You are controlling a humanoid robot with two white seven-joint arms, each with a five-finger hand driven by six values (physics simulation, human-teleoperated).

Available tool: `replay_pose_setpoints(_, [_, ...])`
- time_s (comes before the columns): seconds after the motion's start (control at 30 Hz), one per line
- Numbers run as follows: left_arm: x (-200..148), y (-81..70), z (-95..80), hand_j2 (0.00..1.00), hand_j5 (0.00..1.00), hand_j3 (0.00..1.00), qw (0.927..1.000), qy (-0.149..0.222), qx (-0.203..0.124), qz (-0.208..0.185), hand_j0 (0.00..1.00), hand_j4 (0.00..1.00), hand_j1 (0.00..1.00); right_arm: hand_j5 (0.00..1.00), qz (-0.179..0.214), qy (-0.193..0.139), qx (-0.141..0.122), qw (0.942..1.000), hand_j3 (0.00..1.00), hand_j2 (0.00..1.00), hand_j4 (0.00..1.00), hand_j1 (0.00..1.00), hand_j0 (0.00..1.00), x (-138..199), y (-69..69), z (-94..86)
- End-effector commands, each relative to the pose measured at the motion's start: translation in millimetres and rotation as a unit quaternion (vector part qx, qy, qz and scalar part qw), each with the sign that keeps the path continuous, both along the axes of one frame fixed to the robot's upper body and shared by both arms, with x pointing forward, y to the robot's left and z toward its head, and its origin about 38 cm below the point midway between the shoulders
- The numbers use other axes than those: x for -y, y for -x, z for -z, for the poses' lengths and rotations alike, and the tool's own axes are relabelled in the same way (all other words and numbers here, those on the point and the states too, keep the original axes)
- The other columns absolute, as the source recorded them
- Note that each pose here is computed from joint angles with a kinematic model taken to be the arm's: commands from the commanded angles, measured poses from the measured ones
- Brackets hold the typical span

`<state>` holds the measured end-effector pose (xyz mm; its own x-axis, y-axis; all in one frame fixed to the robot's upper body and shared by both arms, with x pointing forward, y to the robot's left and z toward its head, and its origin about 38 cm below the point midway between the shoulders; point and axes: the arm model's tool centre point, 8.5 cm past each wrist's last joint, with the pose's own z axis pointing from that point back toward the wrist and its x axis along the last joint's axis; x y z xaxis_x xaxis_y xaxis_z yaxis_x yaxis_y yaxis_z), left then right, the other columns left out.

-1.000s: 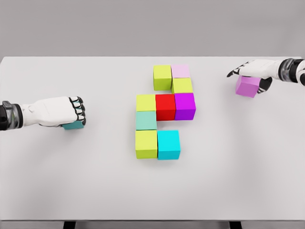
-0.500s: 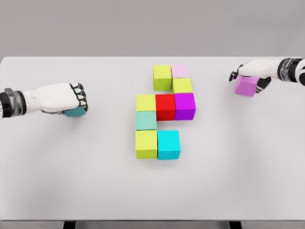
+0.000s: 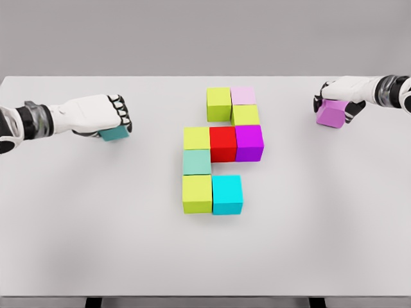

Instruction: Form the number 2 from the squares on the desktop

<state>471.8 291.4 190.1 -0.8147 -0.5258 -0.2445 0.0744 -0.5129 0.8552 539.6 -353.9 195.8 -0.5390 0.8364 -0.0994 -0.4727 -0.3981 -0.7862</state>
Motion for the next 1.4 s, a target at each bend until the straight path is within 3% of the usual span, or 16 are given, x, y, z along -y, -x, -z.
replay_pose_setpoints(0.0, [7, -4.1, 4.5, 0.64, 0.64, 0.64, 1.0000, 0.008, -0.005, -0.002, 0.64, 0.64, 0.64, 0.57, 0.001, -0.002, 0.004, 1.0000, 0.57, 0.57, 0.57, 0.57, 0.57, 1, -0.2, -3.0])
replay_pose_setpoints(0.07, [14, -7.2, 2.2, 0.65, 0.65, 0.65, 0.9999, 0.013, -0.002, 0.002, 0.65, 0.65, 0.65, 0.57, -0.016, -0.001, 0.022, 0.9996, 0.57, 0.57, 0.57, 0.57, 0.57, -6, 2.4, -13.1])
replay_pose_setpoints(0.5, [40, -33.0, -0.5, 0.65, 0.65, 0.65, 0.9997, 0.025, -0.006, -0.006, 0.65, 0.65, 0.65, 0.57, -0.012, 0.007, 0.029, 0.9995, 0.57, 0.57, 0.57, 0.57, 0.57, 6, 6.8, -19.4])
replay_pose_setpoints(0.63, [49, -40.4, -5.8, 0.66, 0.66, 0.66, 0.9996, 0.029, -0.002, -0.005, 0.66, 0.66, 0.66, 0.57, -0.029, 0.009, 0.044, 0.9986, 0.57, 0.57, 0.57, 0.57, 0.57, 8, 18.9, -28.0])
replay_pose_setpoints(0.87, [70, -54.7, -9.3, 0.66, 0.66, 0.66, 0.9994, 0.033, -0.008, -0.008, 0.66, 0.66, 0.66, 0.57, -0.040, 0.013, 0.050, 0.9978, 0.57, 0.57, 0.57, 0.57, 0.57, 4, 23.0, -30.6])
replay_pose_setpoints(1.07, [82, -57.6, -10.5, 0.66, 0.66, 0.66, 0.9992, 0.040, -0.008, -0.001, 0.66, 0.66, 0.66, 0.56, -0.057, 0.013, 0.071, 0.9957, 0.56, 0.56, 0.56, 0.56, 0.56, 2, 37.0, -38.0])
replay_pose_setpoints(1.37, [100, -69.5, -10.4, 0.67, 0.67, 0.67, 0.9990, 0.041, -0.019, -0.008, 0.67, 0.67, 0.67, 0.56, -0.082, 0.014, 0.078, 0.9935, 0.56, 0.56, 0.56, 0.56, 0.56, -5, 50.4, -40.8])
